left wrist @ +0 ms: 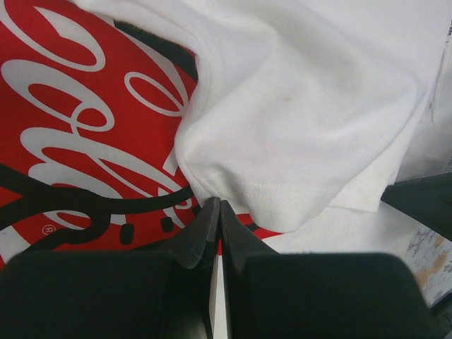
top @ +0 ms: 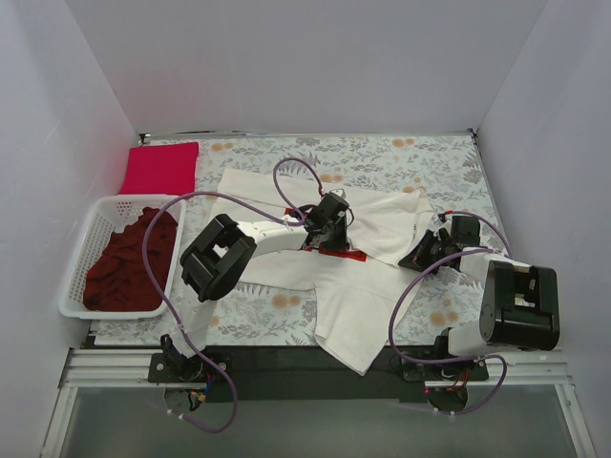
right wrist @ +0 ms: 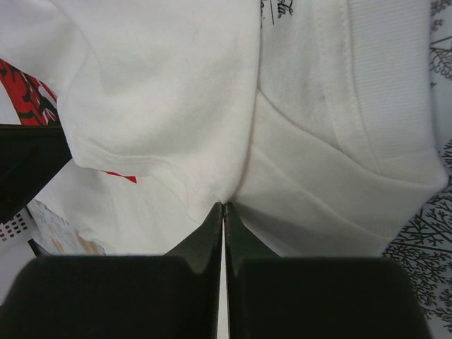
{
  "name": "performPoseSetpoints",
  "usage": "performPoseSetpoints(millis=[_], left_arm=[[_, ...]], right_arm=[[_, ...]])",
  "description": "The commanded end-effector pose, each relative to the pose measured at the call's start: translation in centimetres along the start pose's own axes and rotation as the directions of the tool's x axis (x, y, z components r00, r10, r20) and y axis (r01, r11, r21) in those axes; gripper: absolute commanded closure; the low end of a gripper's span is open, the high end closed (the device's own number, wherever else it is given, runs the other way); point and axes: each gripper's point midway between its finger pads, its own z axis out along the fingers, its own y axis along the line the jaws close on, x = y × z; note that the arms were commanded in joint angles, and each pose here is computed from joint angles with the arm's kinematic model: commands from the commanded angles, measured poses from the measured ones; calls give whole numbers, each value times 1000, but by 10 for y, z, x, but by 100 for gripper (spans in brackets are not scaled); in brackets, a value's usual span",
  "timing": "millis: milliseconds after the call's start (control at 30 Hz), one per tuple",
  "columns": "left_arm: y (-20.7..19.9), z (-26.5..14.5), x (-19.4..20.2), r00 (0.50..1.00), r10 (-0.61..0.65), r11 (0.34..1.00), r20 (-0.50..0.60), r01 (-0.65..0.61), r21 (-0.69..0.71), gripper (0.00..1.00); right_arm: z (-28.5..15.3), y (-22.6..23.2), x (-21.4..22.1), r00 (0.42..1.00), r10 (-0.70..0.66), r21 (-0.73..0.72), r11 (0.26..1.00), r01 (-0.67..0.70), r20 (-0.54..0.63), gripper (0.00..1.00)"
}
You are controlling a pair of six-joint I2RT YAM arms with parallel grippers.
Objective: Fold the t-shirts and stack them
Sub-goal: Fold the tshirt
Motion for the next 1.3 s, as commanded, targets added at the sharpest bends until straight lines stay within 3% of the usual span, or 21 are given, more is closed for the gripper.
performPoseSetpoints(millis=[0,733,800,900,1267], left_arm=[[-5,-2,-10,999,4,1000,32,-4,-17,100],[-11,-59,-42,989,33,999,141,-27,-47,100],[-6,-52,-38,991,21,998,129,-14,-59,84],[-8,-41,-32,995,2,999,100,3,-50,75],[0,-12,-25,997,0,997,73,6,-81,72]], right_arm=[[-1,4,-2,1000,-14,-26,1000,14,11,99],[-44,34,-13,991,-90,-41,995,94,96,99],[-44,32,-12,991,-90,-33,995,94,95,99],[-41,31,-9,994,-83,-41,995,86,75,99],[-38,27,-5,995,-83,-34,996,85,61,99]])
